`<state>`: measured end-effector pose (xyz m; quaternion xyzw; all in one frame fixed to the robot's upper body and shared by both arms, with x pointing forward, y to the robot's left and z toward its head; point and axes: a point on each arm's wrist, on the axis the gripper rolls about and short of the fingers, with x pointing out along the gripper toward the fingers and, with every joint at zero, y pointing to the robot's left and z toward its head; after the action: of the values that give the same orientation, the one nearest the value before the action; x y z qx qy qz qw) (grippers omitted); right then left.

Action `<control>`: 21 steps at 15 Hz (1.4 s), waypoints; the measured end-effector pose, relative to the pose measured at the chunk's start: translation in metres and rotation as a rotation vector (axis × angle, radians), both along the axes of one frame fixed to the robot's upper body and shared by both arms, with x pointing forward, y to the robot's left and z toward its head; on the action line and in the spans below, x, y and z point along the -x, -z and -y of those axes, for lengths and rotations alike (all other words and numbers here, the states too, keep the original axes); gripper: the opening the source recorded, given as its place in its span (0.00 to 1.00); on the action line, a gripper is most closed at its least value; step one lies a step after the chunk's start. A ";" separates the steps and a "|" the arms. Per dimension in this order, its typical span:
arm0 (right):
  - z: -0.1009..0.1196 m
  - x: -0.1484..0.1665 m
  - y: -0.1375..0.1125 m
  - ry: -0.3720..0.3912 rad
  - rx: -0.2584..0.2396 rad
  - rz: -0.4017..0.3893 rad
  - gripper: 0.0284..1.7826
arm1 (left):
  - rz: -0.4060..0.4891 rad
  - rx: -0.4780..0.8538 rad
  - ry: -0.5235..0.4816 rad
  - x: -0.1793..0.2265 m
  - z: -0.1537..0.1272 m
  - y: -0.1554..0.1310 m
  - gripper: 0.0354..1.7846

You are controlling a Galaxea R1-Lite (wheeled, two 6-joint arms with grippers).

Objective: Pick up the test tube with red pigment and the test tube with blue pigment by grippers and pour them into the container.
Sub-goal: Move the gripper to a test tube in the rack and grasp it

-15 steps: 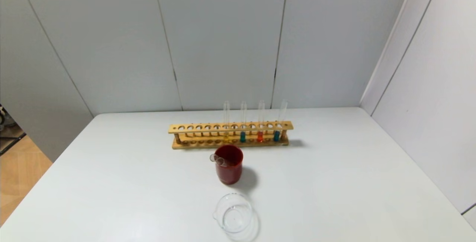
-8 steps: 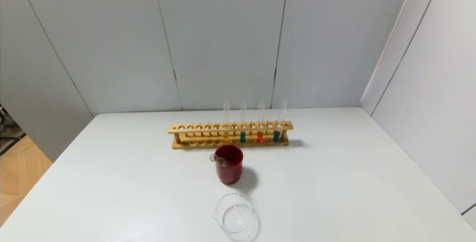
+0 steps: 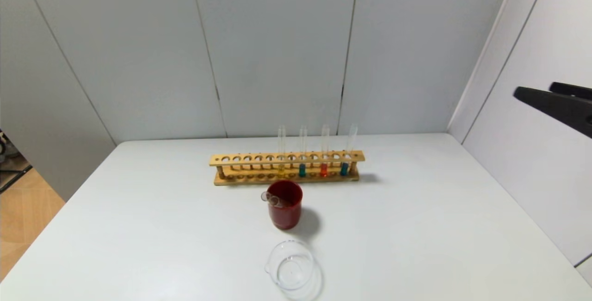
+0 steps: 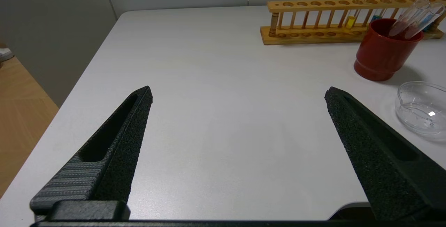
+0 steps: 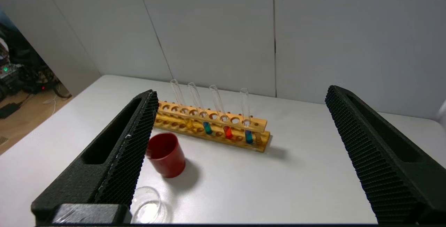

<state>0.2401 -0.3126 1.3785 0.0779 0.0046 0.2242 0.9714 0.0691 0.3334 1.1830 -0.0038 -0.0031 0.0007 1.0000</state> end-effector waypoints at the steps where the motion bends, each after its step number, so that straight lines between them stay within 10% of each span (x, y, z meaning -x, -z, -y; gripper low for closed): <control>1: -0.002 -0.019 0.002 -0.014 0.002 -0.014 0.98 | 0.000 0.000 0.000 0.000 0.000 0.000 0.98; 10: -0.032 -0.184 0.097 -0.145 0.036 -0.195 0.98 | 0.000 -0.001 0.000 0.000 0.000 0.000 0.98; 21: -0.083 -0.242 0.164 -0.254 0.090 -0.293 0.98 | 0.000 0.000 0.000 0.000 0.000 0.000 0.98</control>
<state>0.4823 -0.2301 1.2141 0.0652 0.1655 0.3310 0.9267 0.0691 0.3334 1.1831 -0.0036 -0.0033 0.0005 1.0000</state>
